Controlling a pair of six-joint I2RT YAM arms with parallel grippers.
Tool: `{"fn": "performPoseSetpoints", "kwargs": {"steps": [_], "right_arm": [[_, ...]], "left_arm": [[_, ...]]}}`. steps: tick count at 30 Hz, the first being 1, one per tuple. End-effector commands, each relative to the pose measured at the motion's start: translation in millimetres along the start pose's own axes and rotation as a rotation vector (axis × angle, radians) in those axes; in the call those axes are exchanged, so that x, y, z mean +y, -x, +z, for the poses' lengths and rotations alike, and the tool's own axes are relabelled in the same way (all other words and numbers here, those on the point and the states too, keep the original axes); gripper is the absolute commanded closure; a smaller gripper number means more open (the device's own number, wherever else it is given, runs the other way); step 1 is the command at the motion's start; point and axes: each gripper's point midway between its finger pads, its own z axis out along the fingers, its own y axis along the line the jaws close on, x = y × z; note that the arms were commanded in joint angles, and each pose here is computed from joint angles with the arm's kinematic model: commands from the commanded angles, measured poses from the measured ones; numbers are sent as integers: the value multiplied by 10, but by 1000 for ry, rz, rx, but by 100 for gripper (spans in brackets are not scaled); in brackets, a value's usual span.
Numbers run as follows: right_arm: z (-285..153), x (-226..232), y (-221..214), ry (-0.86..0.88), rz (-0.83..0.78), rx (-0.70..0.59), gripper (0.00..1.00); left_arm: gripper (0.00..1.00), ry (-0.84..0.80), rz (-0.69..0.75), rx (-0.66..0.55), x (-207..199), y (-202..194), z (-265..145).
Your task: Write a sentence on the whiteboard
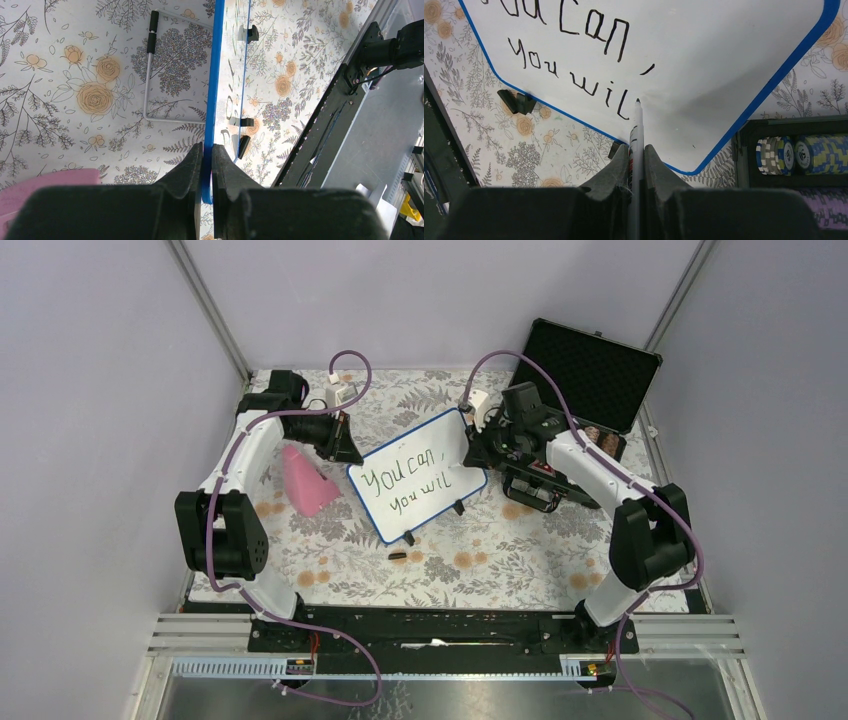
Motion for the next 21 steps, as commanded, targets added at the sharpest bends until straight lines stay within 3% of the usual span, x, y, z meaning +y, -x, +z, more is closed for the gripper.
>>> {"fn": "performPoseSetpoints", "kwargs": {"steps": [1, 21], "right_arm": [[-15, -71, 154, -11, -28, -30, 100], [107, -163, 6, -26, -24, 7, 100]], "left_arm": [[100, 57, 64, -9, 65, 91, -28], [100, 61, 62, 0, 91, 59, -11]]}}
